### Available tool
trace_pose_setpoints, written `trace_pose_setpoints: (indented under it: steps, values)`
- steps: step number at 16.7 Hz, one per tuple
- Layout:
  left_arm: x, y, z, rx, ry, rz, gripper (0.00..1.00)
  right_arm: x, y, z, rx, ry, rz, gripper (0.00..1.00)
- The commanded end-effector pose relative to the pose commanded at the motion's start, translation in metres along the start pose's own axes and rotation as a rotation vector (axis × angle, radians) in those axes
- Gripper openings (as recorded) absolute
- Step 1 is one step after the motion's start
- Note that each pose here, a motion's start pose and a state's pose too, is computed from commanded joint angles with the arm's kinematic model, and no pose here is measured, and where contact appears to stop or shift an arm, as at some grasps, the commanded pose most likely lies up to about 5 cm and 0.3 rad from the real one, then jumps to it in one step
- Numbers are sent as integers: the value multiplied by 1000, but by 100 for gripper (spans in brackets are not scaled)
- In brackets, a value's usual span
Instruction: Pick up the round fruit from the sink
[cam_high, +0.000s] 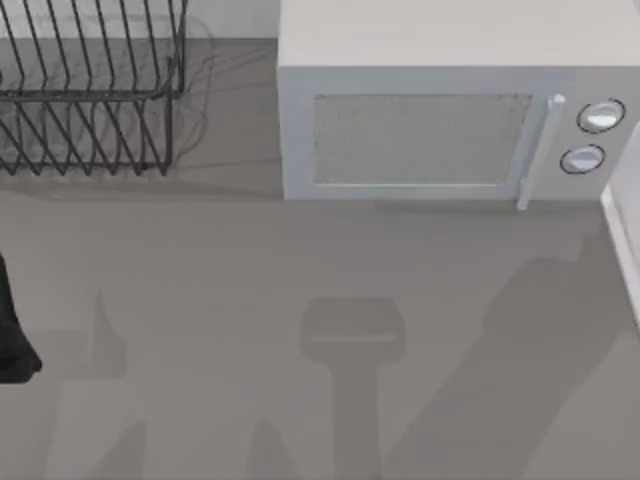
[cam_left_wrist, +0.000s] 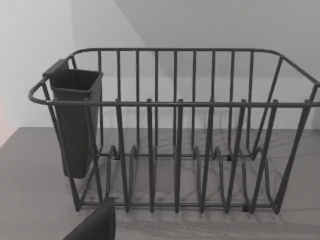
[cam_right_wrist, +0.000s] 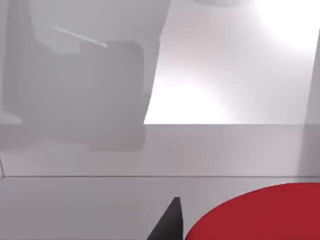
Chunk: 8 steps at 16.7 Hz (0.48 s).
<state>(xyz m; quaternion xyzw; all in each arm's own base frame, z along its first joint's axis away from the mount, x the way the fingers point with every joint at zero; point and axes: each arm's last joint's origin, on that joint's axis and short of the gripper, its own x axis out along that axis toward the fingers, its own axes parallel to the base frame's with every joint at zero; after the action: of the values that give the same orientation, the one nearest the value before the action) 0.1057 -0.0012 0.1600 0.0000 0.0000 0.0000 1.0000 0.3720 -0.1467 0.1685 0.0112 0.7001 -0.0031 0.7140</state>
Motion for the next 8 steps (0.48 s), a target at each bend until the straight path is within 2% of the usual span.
trace_pose_setpoints:
  steps: [5,8]
  values:
    - [0,0,0,0,0,0,100,-93,9,-16,0,-11,-4,0]
    - [0,0,0,0,0,0,100,-116,13,-23,-1,-31,-12,0]
